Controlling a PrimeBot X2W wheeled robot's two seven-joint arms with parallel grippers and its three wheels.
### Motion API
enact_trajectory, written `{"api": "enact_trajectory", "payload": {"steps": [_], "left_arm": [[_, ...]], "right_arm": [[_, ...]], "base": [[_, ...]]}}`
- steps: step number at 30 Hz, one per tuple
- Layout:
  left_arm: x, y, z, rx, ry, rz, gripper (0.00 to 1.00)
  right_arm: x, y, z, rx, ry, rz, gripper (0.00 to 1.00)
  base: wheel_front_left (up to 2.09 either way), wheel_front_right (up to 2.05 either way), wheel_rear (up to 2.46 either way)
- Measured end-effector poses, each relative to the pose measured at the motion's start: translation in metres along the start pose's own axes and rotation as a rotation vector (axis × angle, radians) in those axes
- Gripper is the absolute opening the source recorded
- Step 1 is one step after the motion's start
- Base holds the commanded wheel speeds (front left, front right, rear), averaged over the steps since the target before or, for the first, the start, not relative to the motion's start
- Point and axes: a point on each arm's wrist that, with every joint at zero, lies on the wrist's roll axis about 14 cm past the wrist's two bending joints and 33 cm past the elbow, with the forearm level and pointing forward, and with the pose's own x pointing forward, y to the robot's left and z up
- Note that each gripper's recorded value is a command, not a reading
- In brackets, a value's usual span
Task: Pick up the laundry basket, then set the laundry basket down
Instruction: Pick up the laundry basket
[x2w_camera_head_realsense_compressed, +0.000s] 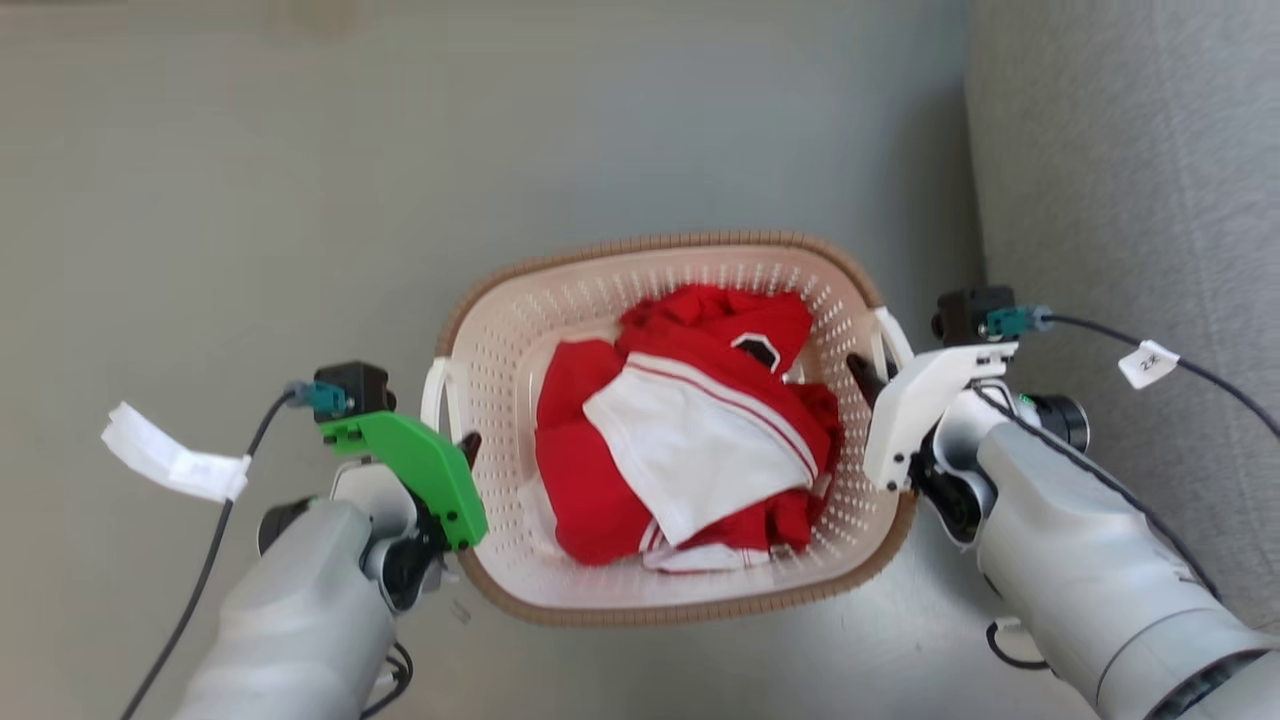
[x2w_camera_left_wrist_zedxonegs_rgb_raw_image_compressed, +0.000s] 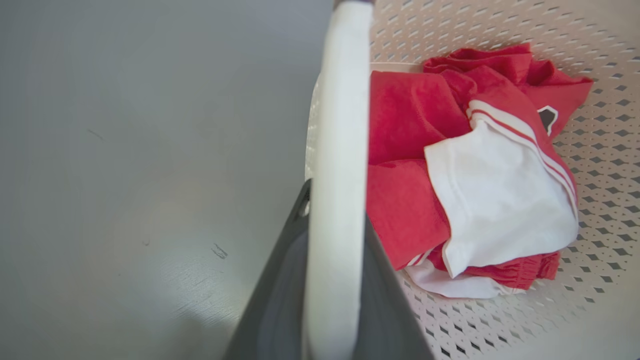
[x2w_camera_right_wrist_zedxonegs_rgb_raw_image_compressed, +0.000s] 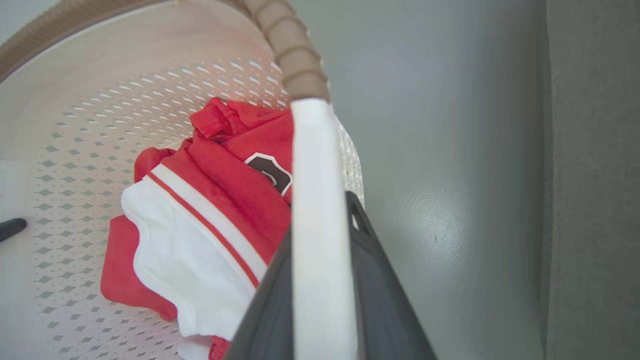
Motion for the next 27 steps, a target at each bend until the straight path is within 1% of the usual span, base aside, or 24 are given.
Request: {"api": "enact_trajectory", "payload": {"steps": [3,10,21,27], "left_arm": [[-0.013,-0.006,-0.002,0.005,-0.006,-0.002,0.0],[-0.033,-0.014,-0.02,0.034,0.029,0.005,0.0],[-0.063,-0.021,-0.045,0.026,0.041,0.017,0.0],[-0.071,-0.034,-0.039,0.059,0.028,-0.005,0.0]], "right_arm": [[-0.014,0.006,0.002,-0.003,-0.002,0.002,0.0],[-0.04,0.013,-0.014,-0.002,0.03,-0.005,0.0],[-0.078,0.025,-0.031,-0.01,0.039,-0.008,0.0],[-0.092,0.026,-0.023,-0.006,0.003,-0.017,0.0]], "base": [[0.0,0.0,0.0],[0.0,0.0,0.0],[0.0,0.0,0.0],[0.0,0.0,0.0]]}}
